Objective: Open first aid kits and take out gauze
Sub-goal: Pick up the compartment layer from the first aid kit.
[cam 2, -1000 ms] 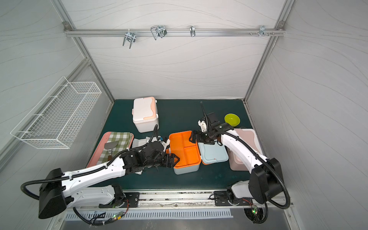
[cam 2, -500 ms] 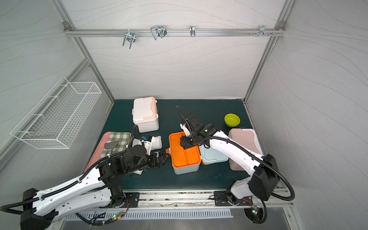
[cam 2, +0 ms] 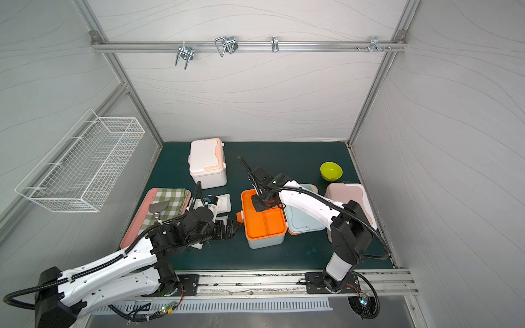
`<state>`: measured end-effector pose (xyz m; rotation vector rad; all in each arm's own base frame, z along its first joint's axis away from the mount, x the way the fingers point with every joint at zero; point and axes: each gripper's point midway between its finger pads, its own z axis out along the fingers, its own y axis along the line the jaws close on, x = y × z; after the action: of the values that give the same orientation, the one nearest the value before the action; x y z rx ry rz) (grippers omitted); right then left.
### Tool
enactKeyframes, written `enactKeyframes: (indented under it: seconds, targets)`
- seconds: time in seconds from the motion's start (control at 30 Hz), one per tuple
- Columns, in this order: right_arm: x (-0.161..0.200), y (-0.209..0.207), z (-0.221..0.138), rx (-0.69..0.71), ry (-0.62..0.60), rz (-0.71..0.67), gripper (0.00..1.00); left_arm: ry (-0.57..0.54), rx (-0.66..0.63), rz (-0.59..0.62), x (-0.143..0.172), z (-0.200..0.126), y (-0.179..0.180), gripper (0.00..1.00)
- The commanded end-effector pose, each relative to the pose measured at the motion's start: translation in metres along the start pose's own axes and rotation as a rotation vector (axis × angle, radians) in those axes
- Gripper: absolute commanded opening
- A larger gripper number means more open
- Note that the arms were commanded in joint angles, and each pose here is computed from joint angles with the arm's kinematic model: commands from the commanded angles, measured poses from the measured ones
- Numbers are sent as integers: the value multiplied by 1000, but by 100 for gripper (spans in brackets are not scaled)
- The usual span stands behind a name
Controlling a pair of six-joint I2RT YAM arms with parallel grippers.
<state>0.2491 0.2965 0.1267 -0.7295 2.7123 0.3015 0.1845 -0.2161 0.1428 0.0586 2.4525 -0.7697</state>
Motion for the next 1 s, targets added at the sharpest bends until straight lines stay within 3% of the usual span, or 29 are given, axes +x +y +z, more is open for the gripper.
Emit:
enactKeyframes:
  seconds: [0.0, 0.1, 0.3, 0.7, 0.97]
  targets:
    - [10, -10, 10, 104, 57, 38, 12, -24, 34, -25, -10, 0, -8, 99]
    - [14, -14, 14, 182, 82, 46, 0, -34, 34, -37, -11, -1, -7, 99]
    - [14, -19, 11, 253, 80, 77, 0, -31, 61, -45, -12, -1, -12, 99]
    - [2, -12, 0, 245, 28, 183, 0, -34, 63, -48, -11, -1, -11, 99]
    - [-2, -12, -10, 290, -7, 180, 0, -36, 71, -53, -10, -2, -11, 99]
